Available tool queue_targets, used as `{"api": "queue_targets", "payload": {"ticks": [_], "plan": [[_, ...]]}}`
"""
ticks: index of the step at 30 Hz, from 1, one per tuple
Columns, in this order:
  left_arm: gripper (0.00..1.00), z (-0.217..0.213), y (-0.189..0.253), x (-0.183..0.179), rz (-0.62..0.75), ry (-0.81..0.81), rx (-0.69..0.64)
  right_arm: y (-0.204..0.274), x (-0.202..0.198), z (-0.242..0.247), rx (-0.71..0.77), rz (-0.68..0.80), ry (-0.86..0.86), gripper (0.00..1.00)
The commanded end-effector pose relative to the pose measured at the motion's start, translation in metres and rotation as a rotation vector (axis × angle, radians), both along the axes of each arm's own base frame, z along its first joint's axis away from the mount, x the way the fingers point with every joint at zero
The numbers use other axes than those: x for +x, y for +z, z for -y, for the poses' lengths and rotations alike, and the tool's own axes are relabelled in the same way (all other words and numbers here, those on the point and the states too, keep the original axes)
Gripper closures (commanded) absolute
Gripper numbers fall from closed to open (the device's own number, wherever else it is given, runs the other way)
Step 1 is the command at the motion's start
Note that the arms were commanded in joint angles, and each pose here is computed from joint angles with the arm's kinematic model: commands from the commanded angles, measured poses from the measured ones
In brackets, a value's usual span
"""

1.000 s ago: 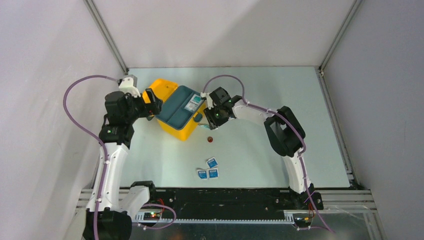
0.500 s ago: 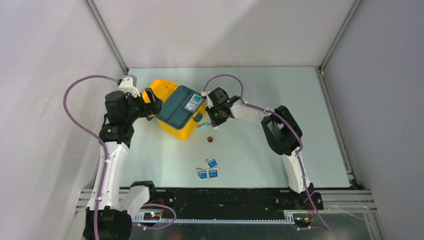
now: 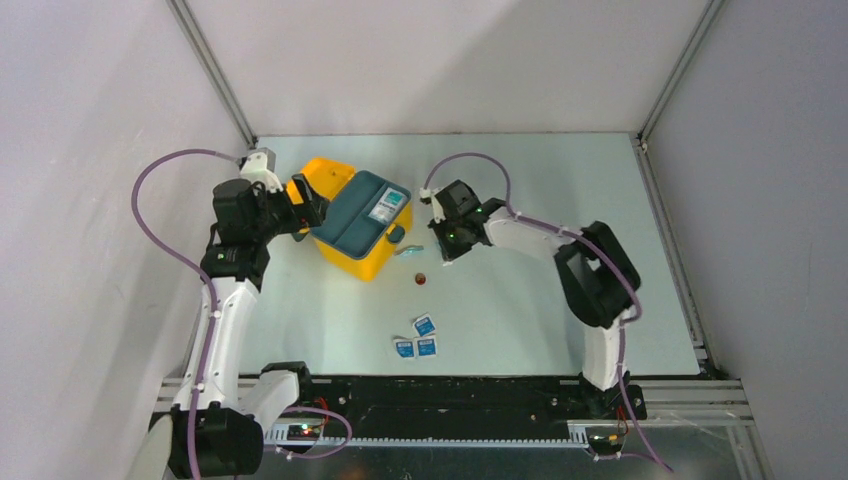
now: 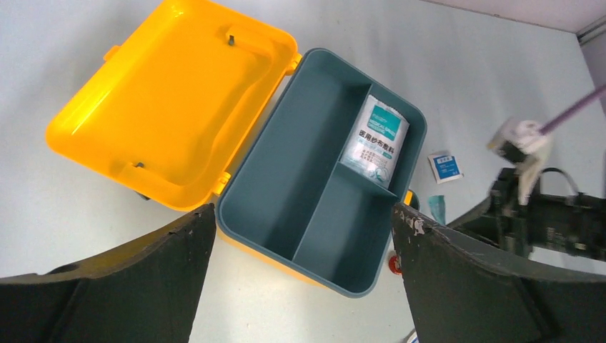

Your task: Organize the medicine kit

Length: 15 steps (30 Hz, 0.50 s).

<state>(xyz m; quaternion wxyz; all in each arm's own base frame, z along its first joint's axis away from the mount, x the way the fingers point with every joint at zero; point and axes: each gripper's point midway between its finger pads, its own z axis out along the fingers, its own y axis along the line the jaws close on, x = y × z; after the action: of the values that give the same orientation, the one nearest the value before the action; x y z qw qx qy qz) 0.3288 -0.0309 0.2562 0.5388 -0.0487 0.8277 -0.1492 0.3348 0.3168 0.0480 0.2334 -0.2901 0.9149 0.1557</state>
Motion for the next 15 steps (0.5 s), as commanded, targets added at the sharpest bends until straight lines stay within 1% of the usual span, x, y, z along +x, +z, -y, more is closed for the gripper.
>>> {"api": "queue_targets", "payload": {"ticks": [1,3,5,8,9,11,15], "plan": [[0.04,0.009,0.020,0.008,0.060,-0.034,-0.055,0.080,-0.002,-0.002,0.136,0.137,0.046,1.00],[0.04,0.009,0.020,0.008,0.064,-0.034,-0.055,0.104,-0.010,-0.005,0.183,0.175,0.103,1.00],[0.04,0.007,0.020,0.008,0.066,-0.028,-0.050,0.136,-0.017,-0.012,0.238,0.254,0.170,1.00],[0.04,0.006,0.021,0.007,0.071,-0.024,-0.043,0.163,-0.026,-0.031,0.279,0.301,0.227,1.00],[0.04,0.006,0.020,0.007,0.070,-0.022,-0.042,0.162,-0.029,-0.037,0.285,0.280,0.232,1.00],[0.04,0.006,0.020,0.006,0.071,-0.023,-0.043,0.174,-0.033,-0.057,0.327,0.273,0.266,1.00],[0.04,0.004,0.022,0.004,0.081,-0.013,-0.038,0.173,-0.042,-0.092,0.349,0.221,0.329,1.00]]}}
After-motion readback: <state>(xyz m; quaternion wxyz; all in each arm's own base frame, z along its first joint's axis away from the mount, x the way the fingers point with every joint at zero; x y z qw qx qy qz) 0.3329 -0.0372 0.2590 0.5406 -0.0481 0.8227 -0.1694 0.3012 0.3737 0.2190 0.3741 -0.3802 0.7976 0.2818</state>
